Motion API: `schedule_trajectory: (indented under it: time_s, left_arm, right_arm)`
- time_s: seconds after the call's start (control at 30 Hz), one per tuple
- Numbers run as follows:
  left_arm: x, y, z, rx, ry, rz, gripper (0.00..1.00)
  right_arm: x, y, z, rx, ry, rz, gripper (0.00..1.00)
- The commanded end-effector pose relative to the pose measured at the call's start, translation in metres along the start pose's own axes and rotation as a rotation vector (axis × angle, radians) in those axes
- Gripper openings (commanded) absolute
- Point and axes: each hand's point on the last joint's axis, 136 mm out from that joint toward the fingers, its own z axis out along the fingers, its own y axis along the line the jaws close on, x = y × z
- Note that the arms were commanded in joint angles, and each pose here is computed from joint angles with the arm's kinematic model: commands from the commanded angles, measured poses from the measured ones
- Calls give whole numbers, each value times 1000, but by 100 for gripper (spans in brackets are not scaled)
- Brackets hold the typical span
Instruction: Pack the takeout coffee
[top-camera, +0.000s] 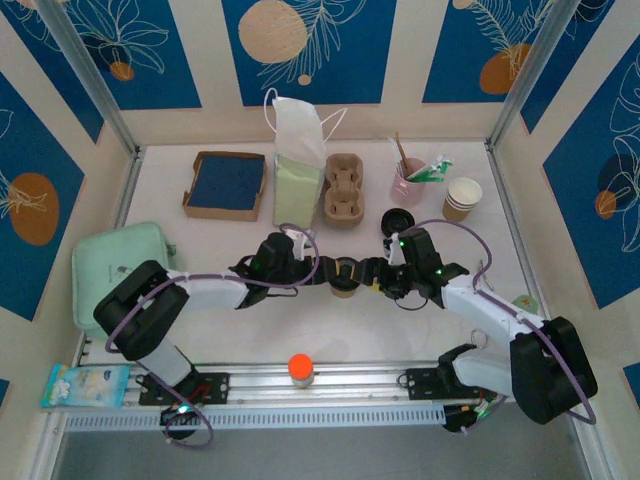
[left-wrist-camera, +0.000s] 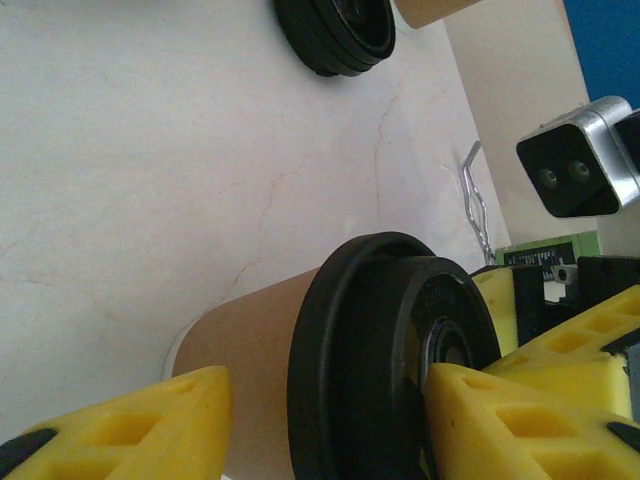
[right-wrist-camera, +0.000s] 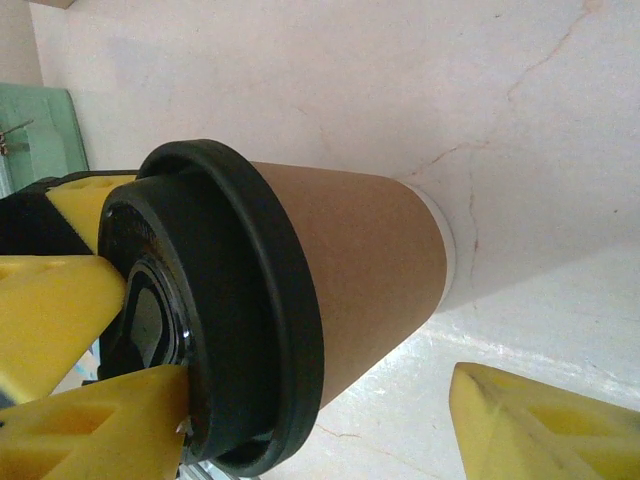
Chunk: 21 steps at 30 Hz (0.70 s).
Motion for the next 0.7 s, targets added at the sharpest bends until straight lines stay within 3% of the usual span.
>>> schedule_trajectory:
  time_s: [0.0,0.17,0.5,0.67]
  left_arm:
    - [82,79,-5,-254,243,-104,53]
    - [82,79,-8,-259,241,-101,53]
    - [76,71,-10,-241,225,-96,53]
    - [68,58,-8,-215,217,-88,53]
  right_arm:
    - [30,-96,8,349,43,144,66]
    - [33,-98,11,410,56,125,62]
    - [30,-90,6,386,27,107,62]
    - [20,-78,-3,373,-11,89,52]
